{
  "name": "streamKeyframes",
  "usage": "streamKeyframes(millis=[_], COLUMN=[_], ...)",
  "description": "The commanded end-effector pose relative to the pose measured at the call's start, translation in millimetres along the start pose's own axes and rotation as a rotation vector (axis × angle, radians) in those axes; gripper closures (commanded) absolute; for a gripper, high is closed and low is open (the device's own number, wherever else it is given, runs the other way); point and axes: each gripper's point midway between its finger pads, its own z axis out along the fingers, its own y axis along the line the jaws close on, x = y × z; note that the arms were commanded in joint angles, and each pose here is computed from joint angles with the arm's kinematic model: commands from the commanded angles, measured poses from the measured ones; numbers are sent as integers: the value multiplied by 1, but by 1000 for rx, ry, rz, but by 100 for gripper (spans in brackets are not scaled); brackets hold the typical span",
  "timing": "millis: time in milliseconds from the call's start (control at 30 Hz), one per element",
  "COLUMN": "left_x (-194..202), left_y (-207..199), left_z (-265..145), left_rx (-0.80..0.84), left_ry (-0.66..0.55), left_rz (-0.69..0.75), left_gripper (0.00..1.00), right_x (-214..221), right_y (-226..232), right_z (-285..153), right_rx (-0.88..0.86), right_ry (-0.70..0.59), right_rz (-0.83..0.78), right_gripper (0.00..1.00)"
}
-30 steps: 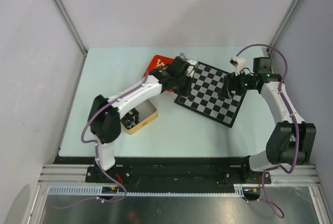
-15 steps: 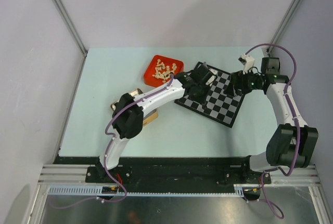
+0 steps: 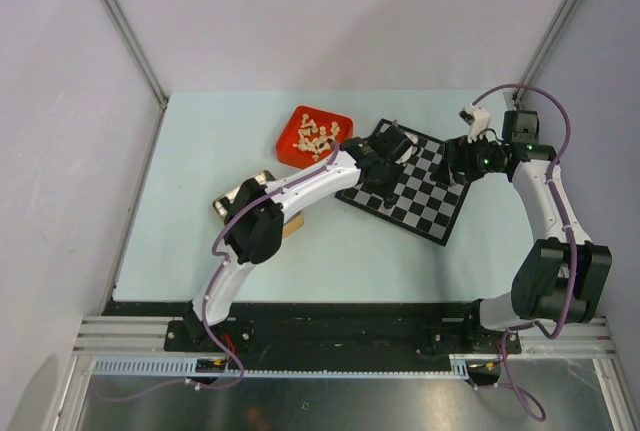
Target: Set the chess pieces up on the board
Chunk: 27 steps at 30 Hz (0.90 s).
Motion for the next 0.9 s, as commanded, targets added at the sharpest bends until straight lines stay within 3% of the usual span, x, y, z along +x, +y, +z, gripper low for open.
streamKeyframes(millis=[0, 867], left_x=[-19, -16], left_y=[-5, 1], left_z=[-10, 4], left_rx=[-5, -36], left_ry=[-49, -17], left_rz=[18, 41], left_gripper=[92, 91], right_x=[-8, -6], right_y=[3, 2], right_z=[-6, -6], right_rx=[2, 5], right_ry=[-35, -28], right_rz=[-19, -13], right_gripper=[12, 11])
